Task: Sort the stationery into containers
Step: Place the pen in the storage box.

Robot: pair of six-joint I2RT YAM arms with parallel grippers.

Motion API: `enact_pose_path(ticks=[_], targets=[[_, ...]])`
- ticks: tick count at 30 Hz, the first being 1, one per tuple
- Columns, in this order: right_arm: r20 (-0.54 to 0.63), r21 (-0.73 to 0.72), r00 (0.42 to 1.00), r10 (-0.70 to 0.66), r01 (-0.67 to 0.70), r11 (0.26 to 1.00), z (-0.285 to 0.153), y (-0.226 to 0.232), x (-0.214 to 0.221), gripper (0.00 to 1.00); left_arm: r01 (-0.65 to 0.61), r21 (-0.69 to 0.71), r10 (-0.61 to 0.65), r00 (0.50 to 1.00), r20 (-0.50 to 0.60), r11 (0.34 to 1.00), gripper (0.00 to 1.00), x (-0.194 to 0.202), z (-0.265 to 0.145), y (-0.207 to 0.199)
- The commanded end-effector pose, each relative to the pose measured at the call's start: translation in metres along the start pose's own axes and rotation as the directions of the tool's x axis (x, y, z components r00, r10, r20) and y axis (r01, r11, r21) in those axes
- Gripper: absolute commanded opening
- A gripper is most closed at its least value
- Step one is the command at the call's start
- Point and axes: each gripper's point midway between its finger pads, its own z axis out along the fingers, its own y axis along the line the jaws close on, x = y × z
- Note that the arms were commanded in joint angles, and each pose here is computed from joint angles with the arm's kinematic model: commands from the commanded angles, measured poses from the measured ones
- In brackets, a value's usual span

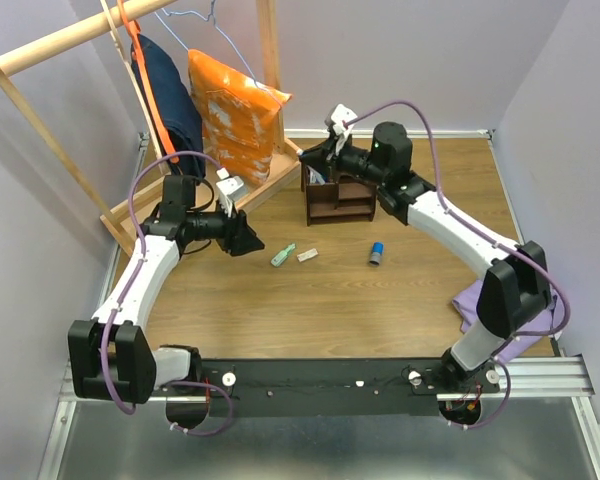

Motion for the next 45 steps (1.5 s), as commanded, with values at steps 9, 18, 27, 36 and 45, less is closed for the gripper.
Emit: enact_pose_path(ticks=[9, 18, 27, 36, 45], targets=[[0.279, 0.109, 0.955, -0.100, 0.072, 0.991, 0.037, -0.041, 0.013, 0.01, 0.026, 0.036, -0.024, 0.998, -0.061, 0.999, 0.60, -0.011, 0.002, 0.009], [0.278, 0.120, 0.958, -0.077, 0.045, 0.992, 0.052, -0.073, 0.047, 0.01, 0.038, 0.020, -0.036, 0.996, -0.085, 0.999, 0.60, -0.016, 0.010, 0.029], [0.272, 0.091, 0.962, -0.002, -0.024, 0.996, 0.061, -0.073, 0.078, 0.01, 0.062, 0.022, -0.060, 0.993, -0.103, 0.998, 0.60, -0.013, 0.018, 0.041], [0.258, 0.130, 0.964, 0.061, -0.097, 0.987, 0.051, -0.072, 0.092, 0.01, 0.069, 0.029, -0.066, 0.992, -0.105, 0.997, 0.60, -0.010, 0.021, 0.042], [0.205, 0.150, 0.977, 0.063, -0.095, 0.984, 0.039, -0.066, 0.104, 0.12, 0.070, 0.037, -0.066, 0.992, -0.105, 0.997, 0.60, -0.006, 0.021, 0.038]])
